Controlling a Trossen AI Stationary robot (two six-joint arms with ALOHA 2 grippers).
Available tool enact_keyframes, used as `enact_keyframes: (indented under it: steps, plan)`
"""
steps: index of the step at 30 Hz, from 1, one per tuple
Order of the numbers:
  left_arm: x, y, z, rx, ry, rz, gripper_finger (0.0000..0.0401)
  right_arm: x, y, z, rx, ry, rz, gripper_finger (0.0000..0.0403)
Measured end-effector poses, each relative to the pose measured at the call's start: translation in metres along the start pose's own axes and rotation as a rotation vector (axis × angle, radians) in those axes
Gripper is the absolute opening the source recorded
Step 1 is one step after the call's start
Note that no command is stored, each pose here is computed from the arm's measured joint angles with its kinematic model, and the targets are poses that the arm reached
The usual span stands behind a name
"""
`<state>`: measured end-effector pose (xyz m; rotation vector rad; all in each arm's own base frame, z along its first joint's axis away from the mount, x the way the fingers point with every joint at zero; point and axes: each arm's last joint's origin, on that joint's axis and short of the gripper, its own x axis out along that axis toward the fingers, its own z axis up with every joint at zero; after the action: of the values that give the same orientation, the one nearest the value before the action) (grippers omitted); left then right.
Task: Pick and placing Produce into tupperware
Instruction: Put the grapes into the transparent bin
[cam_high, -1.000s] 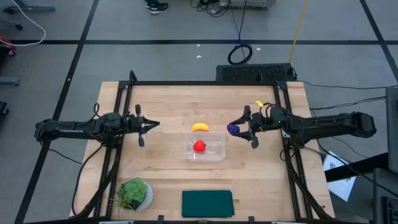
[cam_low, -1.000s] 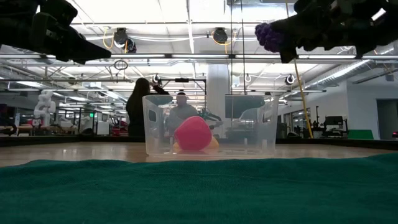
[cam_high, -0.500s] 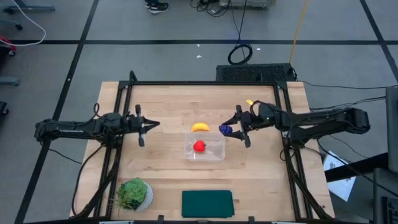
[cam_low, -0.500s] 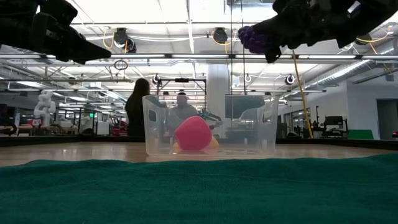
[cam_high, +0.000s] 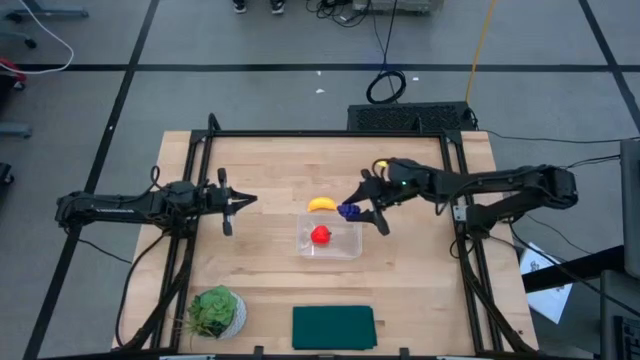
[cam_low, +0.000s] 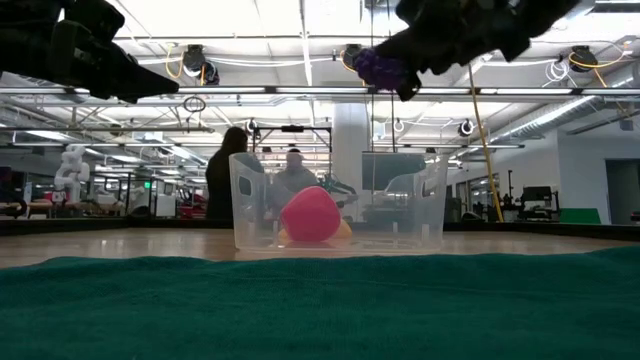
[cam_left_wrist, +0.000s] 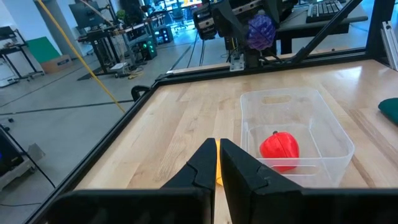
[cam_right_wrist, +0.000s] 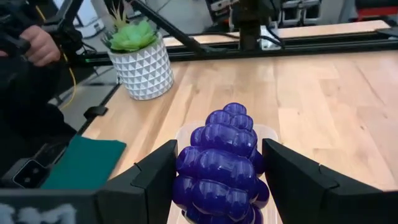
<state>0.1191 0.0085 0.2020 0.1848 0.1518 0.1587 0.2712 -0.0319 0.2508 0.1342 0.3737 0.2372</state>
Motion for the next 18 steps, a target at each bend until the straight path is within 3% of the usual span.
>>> enact_keyframes:
  steps: [7,18]
  plan:
    - [0.0,0.0,0.0,-0.001,0.001,-0.001,0.0026,0.018,-0.009,0.013,0.011,0.082,-0.003,0.0208]
    - [0.0,0.0,0.0,0.001,0.004,-0.001,0.0026,0.047,-0.025,0.019,0.183,0.267,-0.041,0.0208]
